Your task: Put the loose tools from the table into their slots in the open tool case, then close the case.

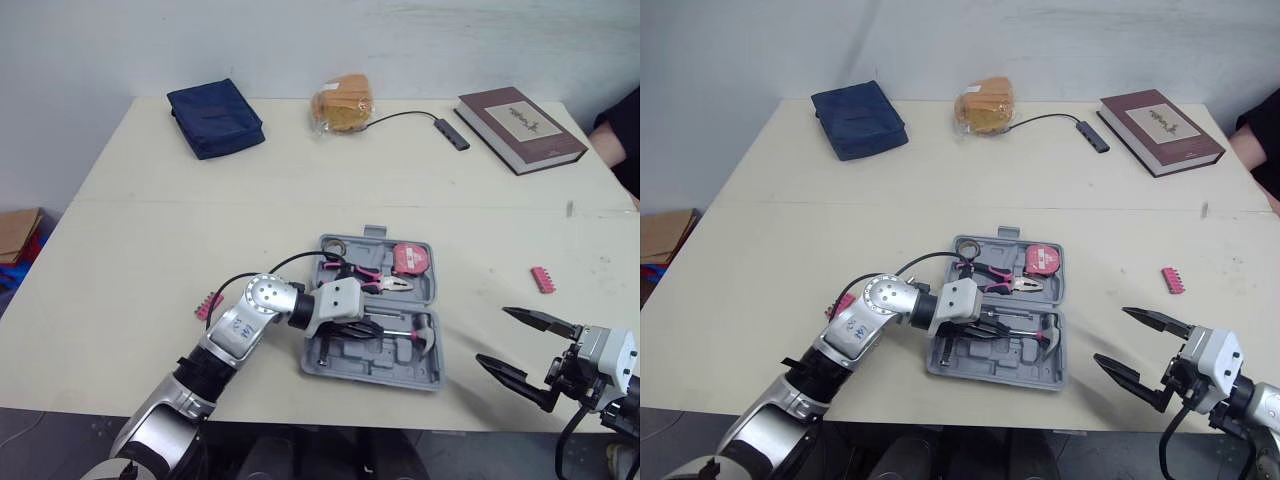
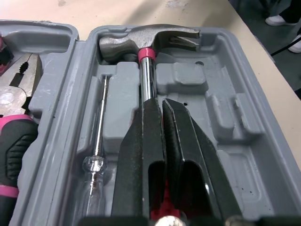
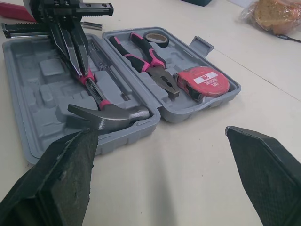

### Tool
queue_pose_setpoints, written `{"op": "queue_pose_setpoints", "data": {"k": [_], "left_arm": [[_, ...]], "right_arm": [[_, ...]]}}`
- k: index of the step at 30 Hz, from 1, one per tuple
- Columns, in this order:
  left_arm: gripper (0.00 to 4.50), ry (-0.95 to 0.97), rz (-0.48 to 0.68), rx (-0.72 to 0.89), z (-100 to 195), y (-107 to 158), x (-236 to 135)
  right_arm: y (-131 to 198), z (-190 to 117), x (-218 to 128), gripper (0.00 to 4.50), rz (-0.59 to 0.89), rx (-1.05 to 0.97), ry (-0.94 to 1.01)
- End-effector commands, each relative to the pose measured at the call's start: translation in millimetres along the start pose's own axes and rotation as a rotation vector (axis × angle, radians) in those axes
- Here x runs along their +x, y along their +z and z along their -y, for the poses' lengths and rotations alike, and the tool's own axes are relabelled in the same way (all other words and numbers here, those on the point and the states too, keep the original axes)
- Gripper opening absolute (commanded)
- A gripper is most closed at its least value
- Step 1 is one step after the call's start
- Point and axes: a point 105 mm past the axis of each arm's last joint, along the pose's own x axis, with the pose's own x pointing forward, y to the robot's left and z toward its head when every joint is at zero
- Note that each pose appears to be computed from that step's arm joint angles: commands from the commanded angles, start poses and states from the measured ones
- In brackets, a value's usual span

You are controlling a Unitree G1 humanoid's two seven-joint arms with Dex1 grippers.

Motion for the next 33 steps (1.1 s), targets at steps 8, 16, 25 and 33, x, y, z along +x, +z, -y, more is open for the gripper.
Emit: {"op": "queue_pose_setpoints", "data": {"k": [8, 16, 25, 33], "left_arm": [[0.09, 0.028, -0.229, -0.117, 6.7, -46.3, 1.8], [0.09, 0.028, -0.416, -0.184, 17.2, -78.6, 8.9], [0.09, 0.046, -0.350, -0.194, 12.0, -71.3, 10.7], [0.09, 0.035, 0.187, 0.100, -5.0, 34.0, -24.9]], "right_arm": [[-0.1, -0.7, 0.1, 4.50, 0.023, -0.009, -0.006], [-1.6, -0.2, 0.5, 4.50, 0.025, -0.010, -0.013], [-1.7, 0.7, 1.2, 4.50, 0.030, -0.014, -0.023], [-2.3, 10.7, -13.4, 4.50, 0.003, -0.034, -0.055]]}}
